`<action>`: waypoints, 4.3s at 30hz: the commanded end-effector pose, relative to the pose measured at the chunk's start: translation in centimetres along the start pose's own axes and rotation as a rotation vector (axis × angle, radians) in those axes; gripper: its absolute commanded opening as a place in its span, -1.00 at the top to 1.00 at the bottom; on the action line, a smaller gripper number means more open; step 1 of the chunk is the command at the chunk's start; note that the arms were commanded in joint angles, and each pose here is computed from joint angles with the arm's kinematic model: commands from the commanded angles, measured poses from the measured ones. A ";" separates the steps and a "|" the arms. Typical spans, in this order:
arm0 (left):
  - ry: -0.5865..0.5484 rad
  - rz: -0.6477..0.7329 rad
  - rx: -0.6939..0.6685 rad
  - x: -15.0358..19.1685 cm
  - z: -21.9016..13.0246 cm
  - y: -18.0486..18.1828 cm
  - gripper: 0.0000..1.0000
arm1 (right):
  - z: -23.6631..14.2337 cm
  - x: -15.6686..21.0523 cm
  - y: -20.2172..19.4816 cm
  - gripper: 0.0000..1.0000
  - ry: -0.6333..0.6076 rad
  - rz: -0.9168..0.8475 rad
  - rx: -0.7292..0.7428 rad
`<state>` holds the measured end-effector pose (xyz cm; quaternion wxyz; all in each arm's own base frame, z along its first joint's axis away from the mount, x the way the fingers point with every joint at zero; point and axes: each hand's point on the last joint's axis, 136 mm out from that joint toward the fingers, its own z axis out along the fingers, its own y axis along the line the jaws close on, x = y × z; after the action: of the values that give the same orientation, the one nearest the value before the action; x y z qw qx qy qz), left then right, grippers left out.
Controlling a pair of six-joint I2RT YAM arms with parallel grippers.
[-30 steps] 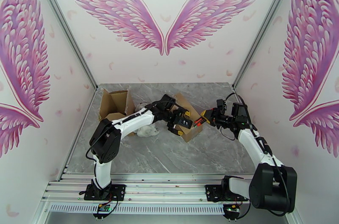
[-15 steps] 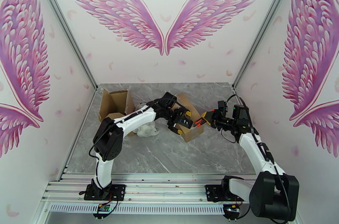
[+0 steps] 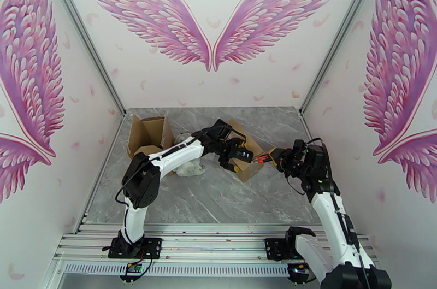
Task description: Unpack the express box
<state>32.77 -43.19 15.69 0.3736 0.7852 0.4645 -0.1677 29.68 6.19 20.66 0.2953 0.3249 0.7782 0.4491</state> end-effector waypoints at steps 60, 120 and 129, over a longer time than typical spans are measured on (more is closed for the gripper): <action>-0.012 -0.051 -0.192 0.4 -7.6 4.2 -0.92 | 6.4 -2.9 -9.6 1.00 0.135 -0.109 0.314; 0.232 -1.812 -0.490 9.9 -8.6 5.8 -0.95 | 12.1 8.5 0.7 -0.07 0.209 -0.667 0.373; 0.405 -1.720 -0.566 9.7 -8.5 3.7 -0.97 | 13.1 9.1 0.2 0.10 0.156 -0.594 0.396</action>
<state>40.93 -32.95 17.58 0.2184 0.0524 0.9587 -0.1745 33.98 20.97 16.22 0.2926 0.0603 0.9233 0.2414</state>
